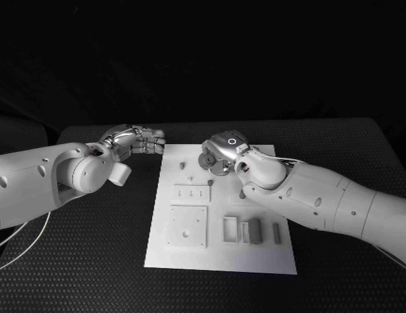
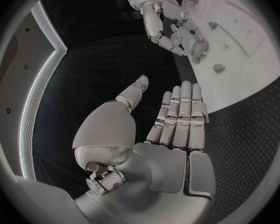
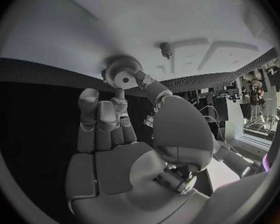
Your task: Assemble the parts on the task board
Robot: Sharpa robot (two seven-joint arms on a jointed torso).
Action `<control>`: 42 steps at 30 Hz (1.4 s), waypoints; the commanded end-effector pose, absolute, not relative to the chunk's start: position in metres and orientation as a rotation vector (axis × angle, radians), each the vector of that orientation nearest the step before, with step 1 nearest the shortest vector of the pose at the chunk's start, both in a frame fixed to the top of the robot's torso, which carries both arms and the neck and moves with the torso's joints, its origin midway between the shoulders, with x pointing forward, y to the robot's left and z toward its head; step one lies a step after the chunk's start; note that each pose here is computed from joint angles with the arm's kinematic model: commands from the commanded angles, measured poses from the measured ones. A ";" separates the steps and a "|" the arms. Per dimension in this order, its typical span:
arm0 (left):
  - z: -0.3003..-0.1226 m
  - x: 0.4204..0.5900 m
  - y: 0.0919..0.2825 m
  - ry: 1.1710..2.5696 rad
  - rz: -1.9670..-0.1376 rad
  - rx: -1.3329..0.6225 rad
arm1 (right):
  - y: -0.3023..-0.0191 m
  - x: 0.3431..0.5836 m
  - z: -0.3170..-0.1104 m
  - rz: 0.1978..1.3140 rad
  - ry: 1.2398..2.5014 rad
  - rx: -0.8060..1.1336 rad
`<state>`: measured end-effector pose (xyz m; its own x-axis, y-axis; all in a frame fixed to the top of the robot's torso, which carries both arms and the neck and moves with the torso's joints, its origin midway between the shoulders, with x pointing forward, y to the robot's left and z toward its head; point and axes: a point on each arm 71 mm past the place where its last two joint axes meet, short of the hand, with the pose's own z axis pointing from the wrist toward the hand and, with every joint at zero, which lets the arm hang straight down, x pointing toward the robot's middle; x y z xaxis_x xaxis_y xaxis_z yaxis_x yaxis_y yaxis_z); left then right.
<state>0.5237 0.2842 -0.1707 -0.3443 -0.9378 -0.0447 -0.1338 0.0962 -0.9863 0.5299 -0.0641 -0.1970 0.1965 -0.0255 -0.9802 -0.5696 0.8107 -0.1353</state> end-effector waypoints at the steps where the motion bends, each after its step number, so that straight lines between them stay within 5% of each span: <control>1: -0.169 0.524 0.282 1.610 -1.341 -1.070 | -0.061 0.529 -0.196 0.415 1.321 -0.551; 42: -0.170 0.524 0.283 1.611 -1.339 -1.071 | -0.066 0.529 -0.194 0.444 1.306 -0.509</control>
